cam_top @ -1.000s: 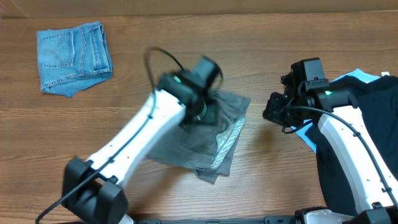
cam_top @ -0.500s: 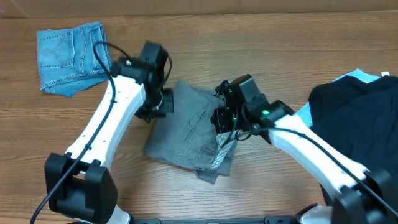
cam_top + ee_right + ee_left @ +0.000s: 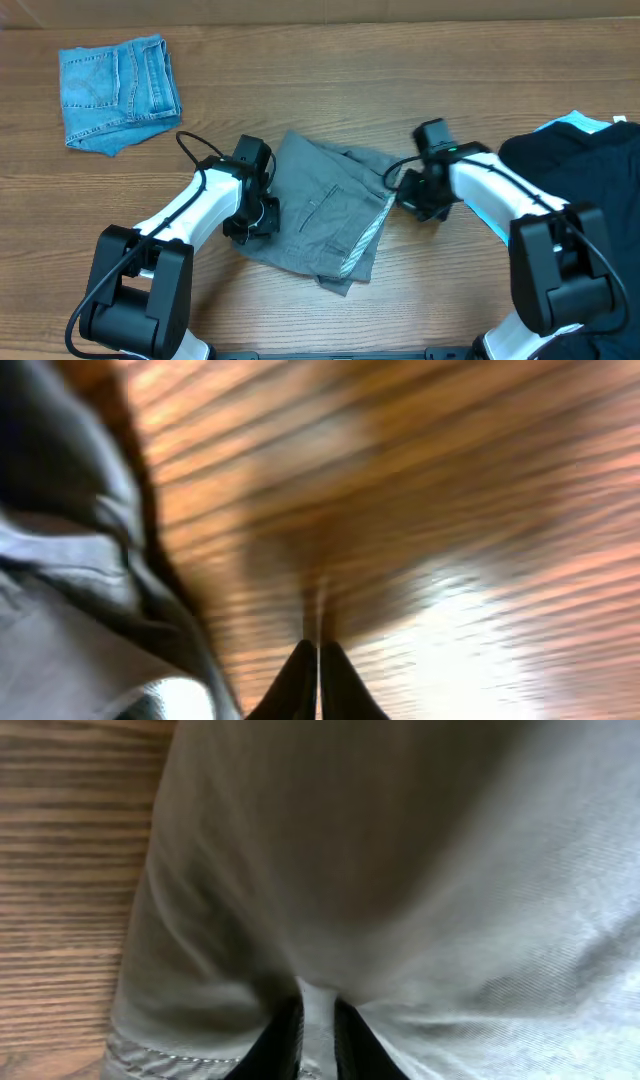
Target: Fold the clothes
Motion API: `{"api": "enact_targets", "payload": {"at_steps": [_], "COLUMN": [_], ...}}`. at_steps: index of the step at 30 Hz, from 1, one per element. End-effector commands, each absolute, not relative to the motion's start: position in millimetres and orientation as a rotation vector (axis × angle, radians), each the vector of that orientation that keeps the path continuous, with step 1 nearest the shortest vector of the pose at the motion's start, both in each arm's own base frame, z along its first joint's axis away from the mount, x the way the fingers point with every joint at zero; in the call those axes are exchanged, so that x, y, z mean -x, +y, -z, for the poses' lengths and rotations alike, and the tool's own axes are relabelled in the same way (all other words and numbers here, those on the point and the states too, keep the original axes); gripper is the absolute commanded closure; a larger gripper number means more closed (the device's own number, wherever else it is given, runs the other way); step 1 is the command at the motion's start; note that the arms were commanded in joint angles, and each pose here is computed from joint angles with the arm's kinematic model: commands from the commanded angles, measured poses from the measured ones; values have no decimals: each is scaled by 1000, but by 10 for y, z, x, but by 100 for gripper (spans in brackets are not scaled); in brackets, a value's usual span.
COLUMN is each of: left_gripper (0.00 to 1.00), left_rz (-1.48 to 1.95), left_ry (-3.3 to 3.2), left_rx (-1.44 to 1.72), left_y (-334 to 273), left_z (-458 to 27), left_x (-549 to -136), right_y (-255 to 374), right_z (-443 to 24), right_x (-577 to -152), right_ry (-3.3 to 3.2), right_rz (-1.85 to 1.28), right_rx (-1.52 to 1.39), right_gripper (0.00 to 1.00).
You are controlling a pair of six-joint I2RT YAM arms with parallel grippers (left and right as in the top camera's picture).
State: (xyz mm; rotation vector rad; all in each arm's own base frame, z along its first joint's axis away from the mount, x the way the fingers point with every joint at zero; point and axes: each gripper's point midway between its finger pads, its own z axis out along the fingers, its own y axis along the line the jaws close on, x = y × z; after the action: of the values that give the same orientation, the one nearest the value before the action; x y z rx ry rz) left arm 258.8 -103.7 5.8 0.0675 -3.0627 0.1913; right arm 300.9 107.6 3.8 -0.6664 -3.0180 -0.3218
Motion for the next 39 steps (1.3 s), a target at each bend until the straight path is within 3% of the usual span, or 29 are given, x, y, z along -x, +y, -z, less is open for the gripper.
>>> {"api": "enact_targets", "payload": {"at_steps": [1,6,8,12,17,22,31,37,39], "left_gripper": [82,73,60,32,17,12,9,16,26], "left_rz": [-194,-247,-269,-300,-337,-327,-676,-909,-959], "left_ry": [-3071,-3089,-3130,-3247,-3341,-3298,-3015,-2868,-2837], "left_rx": [-44,-34,6,52,37,19,308,484,550], "left_y": [-1044,-1154,-1195,-1218,-1114,-918,-1244,-1469,-1513], "left_z": [-113,-495,-692,-1011,-1103,-920,-186,69,86], "left_x": [-2624,-2837,-2990,-3338,-3622,-3644,-3506,-3379,-3340], "right_y": [1414,1941,2154,2325,2457,2437,2413,2421,2421], "right_z": [-514,-1076,-1117,-897,-384,-53,-37,-36,-36], "right_x": [-3076,-2671,-2500,-2345,-2037,-1793,-1790,-1798,-1798], "right_ry": [-3060,-2980,-2955,-2978,-2905,-2757,-2738,-2741,-2741], "right_rz": [659,933,938,779,583,483,475,481,480], "right_rx": [323,-39,-149,-149,-114,-26,17,15,16], "right_gripper": [92,92,92,90,87,87,87,87,87]}}
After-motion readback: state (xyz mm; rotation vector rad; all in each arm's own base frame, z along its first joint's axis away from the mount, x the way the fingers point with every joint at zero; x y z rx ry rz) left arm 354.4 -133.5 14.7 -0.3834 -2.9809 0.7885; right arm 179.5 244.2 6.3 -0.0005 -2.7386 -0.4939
